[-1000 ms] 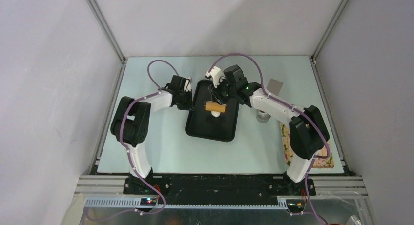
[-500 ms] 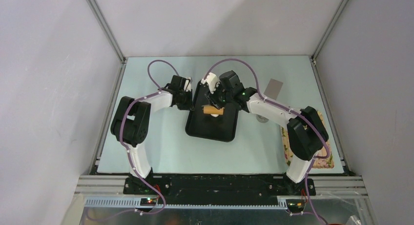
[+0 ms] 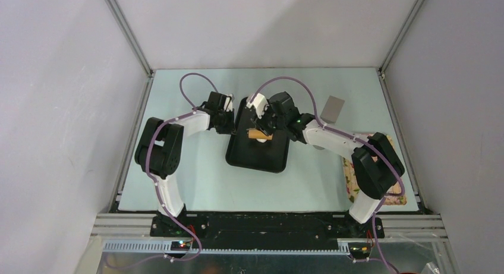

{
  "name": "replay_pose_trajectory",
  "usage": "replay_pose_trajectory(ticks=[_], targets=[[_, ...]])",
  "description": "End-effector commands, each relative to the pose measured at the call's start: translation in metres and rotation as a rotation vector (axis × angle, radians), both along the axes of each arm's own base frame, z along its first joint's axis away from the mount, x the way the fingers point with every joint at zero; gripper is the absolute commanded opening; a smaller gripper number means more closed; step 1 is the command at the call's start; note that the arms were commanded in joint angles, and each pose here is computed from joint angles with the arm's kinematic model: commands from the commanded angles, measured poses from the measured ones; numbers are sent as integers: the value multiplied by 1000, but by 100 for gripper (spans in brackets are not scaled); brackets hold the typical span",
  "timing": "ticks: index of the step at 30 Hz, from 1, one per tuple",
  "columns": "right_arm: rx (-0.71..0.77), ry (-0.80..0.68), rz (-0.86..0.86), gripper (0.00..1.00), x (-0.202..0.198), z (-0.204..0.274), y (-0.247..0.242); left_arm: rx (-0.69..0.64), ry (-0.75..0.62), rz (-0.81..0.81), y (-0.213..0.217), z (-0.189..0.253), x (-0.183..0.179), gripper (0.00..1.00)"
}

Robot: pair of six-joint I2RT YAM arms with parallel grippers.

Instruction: Roll out the dumpling wrappers from the dough

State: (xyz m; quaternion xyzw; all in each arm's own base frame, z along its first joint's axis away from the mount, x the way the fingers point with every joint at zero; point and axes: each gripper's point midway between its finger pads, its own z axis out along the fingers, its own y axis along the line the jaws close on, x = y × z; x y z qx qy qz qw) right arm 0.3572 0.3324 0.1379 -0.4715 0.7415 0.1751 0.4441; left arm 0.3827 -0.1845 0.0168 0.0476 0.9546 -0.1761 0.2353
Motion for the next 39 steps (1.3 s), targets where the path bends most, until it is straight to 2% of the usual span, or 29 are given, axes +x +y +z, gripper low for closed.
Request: replay_pose_trajectory(ticks=[1, 8, 22, 24, 34, 39], targets=[[-68, 41, -15, 0, -10, -23, -15, 51, 203, -51, 3, -43, -53, 0], [-75, 116, 53, 0, -28, -37, -12, 48, 203, -53, 3, -43, -53, 0], [-110, 105, 48, 0, -25, -45, -15, 48, 203, -53, 3, -42, -53, 0], [-88, 106, 50, 0, -26, -39, -13, 47, 202, -54, 3, -42, -53, 0], [201, 172, 28, 0, -25, 49, -8, 47, 203, -53, 3, -42, -53, 0], [237, 178, -9, 0, -17, 57, -15, 47, 203, -53, 3, -42, -53, 0]])
